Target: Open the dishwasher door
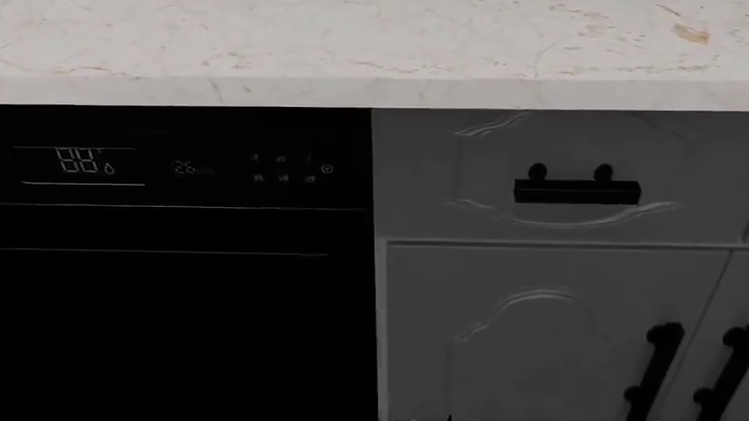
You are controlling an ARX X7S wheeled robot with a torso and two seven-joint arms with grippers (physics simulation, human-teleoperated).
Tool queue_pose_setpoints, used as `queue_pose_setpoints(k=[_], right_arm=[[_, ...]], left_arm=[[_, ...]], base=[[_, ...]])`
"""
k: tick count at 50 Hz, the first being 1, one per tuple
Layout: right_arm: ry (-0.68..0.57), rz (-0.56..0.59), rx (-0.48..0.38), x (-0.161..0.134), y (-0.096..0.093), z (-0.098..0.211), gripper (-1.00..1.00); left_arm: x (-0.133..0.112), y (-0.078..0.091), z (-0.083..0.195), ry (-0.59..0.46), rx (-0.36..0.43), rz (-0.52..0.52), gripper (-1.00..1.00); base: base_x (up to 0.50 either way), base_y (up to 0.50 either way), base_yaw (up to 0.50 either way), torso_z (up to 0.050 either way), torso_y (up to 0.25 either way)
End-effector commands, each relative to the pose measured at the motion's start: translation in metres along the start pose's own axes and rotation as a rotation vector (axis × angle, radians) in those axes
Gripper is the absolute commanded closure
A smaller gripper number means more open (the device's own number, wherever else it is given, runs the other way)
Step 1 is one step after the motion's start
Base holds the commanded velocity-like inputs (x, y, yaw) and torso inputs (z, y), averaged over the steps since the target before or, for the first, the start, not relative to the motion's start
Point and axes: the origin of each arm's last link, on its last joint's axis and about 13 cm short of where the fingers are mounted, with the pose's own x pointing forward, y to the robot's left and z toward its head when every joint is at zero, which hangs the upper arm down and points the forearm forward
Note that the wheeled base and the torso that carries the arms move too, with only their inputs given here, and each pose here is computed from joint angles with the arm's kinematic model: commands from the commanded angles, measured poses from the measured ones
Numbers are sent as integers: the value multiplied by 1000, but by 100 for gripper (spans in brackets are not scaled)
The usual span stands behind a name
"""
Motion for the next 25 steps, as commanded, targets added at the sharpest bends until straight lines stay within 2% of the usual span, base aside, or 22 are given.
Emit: queue_pose_setpoints(k=[1,6,20,25], right_arm=[[2,-1,5,0,0,-1,-100],[3,-2,6,1,0,-2,-100],[14,-1,2,-2,-1,-4,-100],[15,-1,-1,-1,-1,-5,-100]], left_arm=[[0,0,0,5,5,1,-100],[1,1,0,-6,3,6,-100],[0,1,0,-11,10,3,-100],[1,1,0,-12,12,3,-100]], base=[[0,0,0,-50,0],[0,0,0,-50,0],[0,0,0,0,0],[300,0,0,0,0]])
